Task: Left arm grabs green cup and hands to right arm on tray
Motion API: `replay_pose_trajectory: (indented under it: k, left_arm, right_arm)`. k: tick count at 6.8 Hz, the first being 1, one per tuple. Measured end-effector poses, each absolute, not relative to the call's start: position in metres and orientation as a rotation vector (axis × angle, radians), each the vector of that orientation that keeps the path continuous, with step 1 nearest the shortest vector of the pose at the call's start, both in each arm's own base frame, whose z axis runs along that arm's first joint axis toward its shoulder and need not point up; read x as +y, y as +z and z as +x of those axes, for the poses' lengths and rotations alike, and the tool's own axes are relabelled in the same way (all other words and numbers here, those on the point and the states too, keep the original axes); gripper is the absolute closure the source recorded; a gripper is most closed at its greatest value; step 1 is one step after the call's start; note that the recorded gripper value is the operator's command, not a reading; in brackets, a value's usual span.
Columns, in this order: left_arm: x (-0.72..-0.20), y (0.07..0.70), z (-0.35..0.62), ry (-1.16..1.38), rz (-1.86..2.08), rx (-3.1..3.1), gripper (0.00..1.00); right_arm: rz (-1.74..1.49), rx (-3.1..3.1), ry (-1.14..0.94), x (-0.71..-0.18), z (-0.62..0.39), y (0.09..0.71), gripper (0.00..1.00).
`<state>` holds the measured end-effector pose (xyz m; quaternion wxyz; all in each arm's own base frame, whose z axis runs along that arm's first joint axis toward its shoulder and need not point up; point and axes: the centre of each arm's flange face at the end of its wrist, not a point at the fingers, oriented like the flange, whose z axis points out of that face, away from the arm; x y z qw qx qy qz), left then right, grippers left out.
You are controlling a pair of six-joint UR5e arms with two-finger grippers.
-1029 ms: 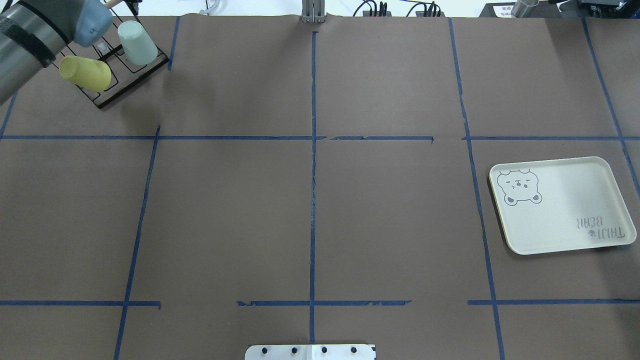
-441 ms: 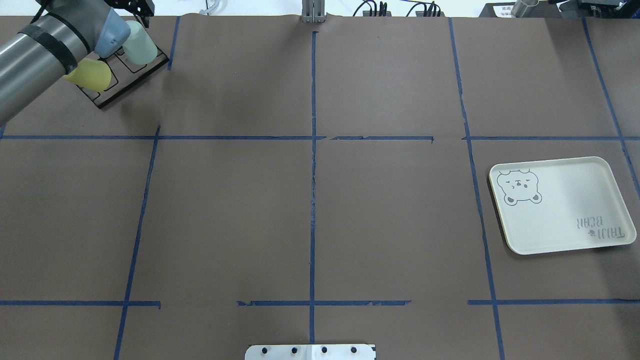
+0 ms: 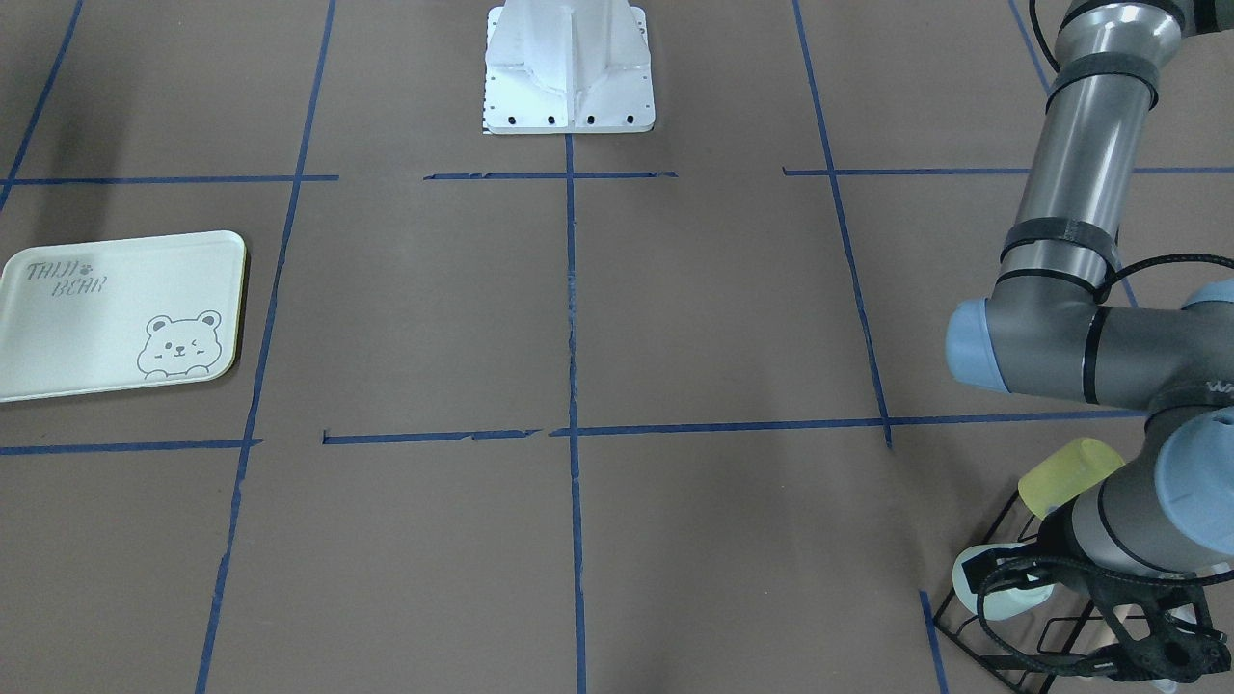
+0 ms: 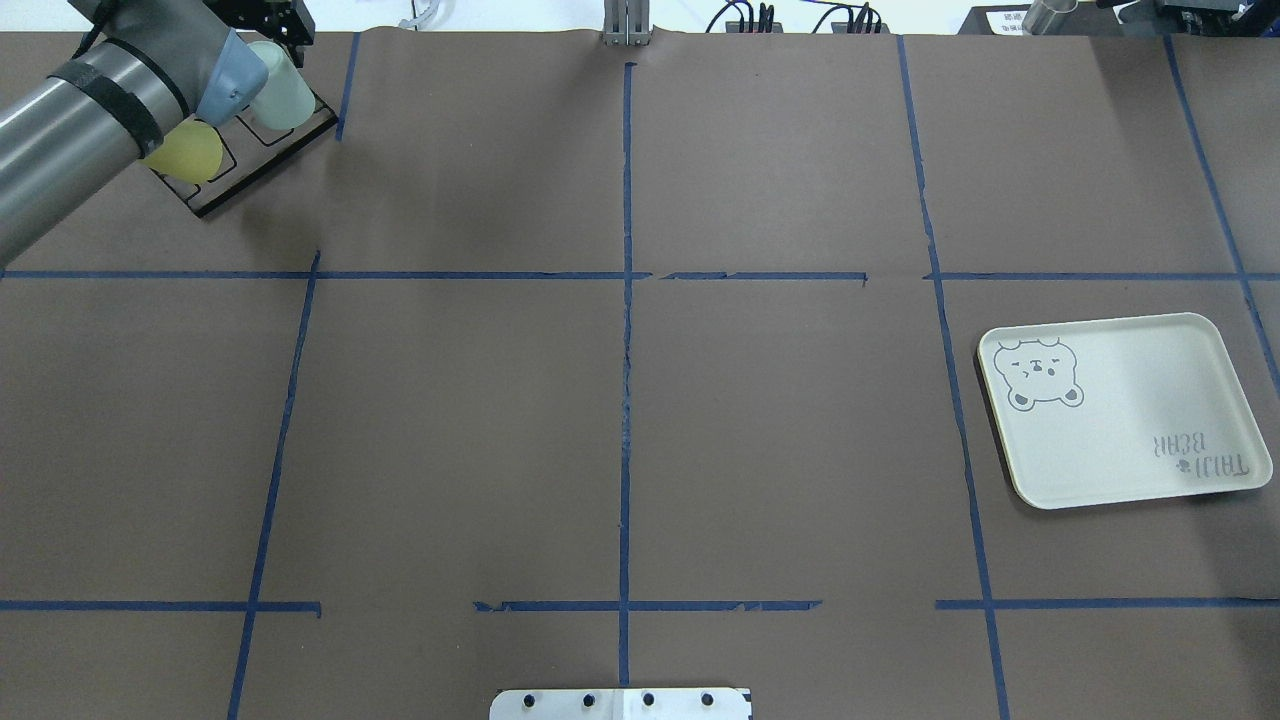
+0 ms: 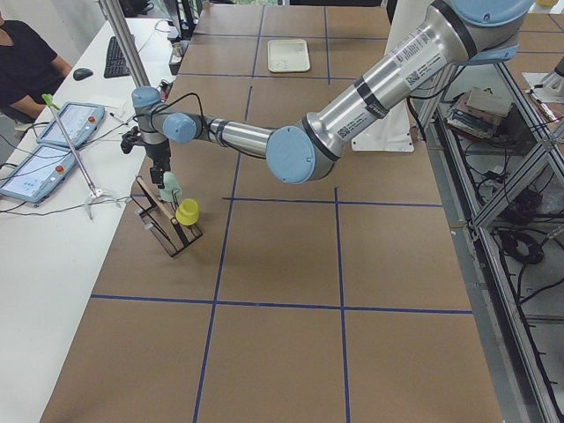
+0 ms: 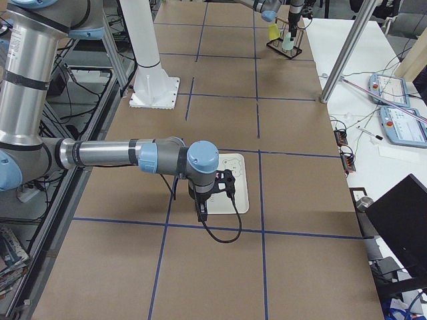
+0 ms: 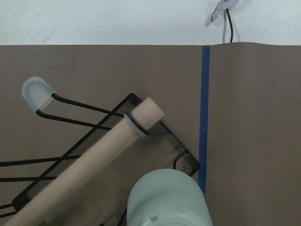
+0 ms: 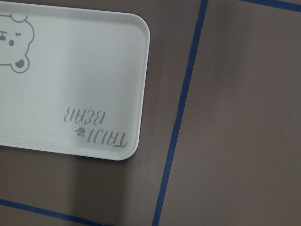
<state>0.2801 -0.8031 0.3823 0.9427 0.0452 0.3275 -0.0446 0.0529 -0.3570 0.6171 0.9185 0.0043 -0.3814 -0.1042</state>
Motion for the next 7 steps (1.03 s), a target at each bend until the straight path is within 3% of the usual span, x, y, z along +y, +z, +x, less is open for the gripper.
replay_pose_trajectory:
  k: [3, 4, 5, 6, 7]
  left_arm:
    - [-0.8013, 0.3834, 0.2833, -0.087, 0.091, 0.668, 0.18]
    - [-0.8010, 0.3837, 0.2836, -0.086, 0.091, 0.669, 0.33]
    - [-0.8008, 0.3838, 0.2836, -0.089, 0.091, 0.669, 0.73]
    - [-0.8007, 0.3833, 0.2836, -0.091, 0.090, 0.670, 0.95]
    - [-0.8003, 0.3809, 0.2826, -0.089, 0.092, 0.672, 1.00]
  right_arm:
    - [0.008, -0.785, -0.214, -0.3571, 0.0526, 0.6171, 0.00]
    - [0.008, -0.785, -0.213, -0.3571, 0.0526, 0.6171, 0.00]
    - [0.008, -0.785, -0.213, -0.3571, 0.0525, 0.6171, 0.00]
    - [0.008, -0.785, -0.213, -0.3572, 0.0525, 0.6169, 0.00]
    - [0.008, -0.785, -0.213, -0.3574, 0.0525, 0.6168, 0.00]
